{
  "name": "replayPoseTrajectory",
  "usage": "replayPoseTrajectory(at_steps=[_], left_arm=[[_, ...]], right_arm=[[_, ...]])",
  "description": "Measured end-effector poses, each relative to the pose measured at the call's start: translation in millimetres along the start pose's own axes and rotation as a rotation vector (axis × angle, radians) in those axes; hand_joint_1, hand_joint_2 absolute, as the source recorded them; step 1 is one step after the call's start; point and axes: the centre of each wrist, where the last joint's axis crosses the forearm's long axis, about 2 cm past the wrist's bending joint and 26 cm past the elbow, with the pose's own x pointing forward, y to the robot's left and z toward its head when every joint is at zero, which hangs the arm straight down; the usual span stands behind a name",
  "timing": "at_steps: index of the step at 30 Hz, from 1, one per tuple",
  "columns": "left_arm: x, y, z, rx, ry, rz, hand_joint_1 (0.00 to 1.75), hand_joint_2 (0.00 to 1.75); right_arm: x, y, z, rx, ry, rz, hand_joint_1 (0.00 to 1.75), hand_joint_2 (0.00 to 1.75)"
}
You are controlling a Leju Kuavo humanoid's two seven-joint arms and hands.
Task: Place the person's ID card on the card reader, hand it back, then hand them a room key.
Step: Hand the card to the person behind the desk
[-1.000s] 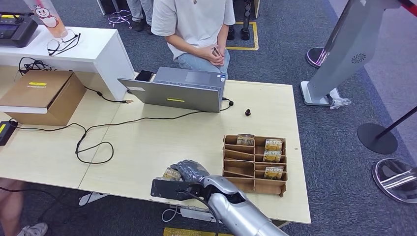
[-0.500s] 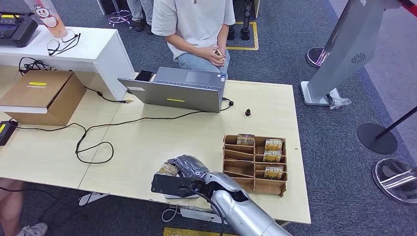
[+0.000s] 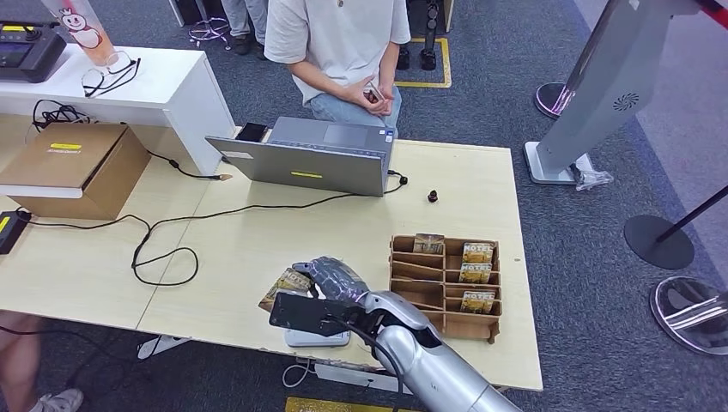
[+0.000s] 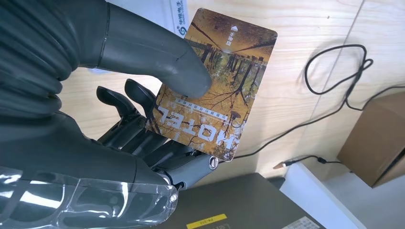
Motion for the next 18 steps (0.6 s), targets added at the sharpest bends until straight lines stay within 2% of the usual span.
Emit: replayPoseTrajectory(at_steps=[10, 18], left_arm=[[-2.2, -1.1, 0.2, -0.006, 0.002, 0.001, 0.00, 0.00], [-5.6, -2.4, 0.6, -0.016, 0.011, -0.004, 0.00, 0.00]], right_arm=[[2.1, -3.3, 2.8, -0.019, -0.018, -0.006, 1.75, 1.75], [3.7, -15.3, 8.9, -0.098, -0.071, -0.033, 1.75, 1.75]])
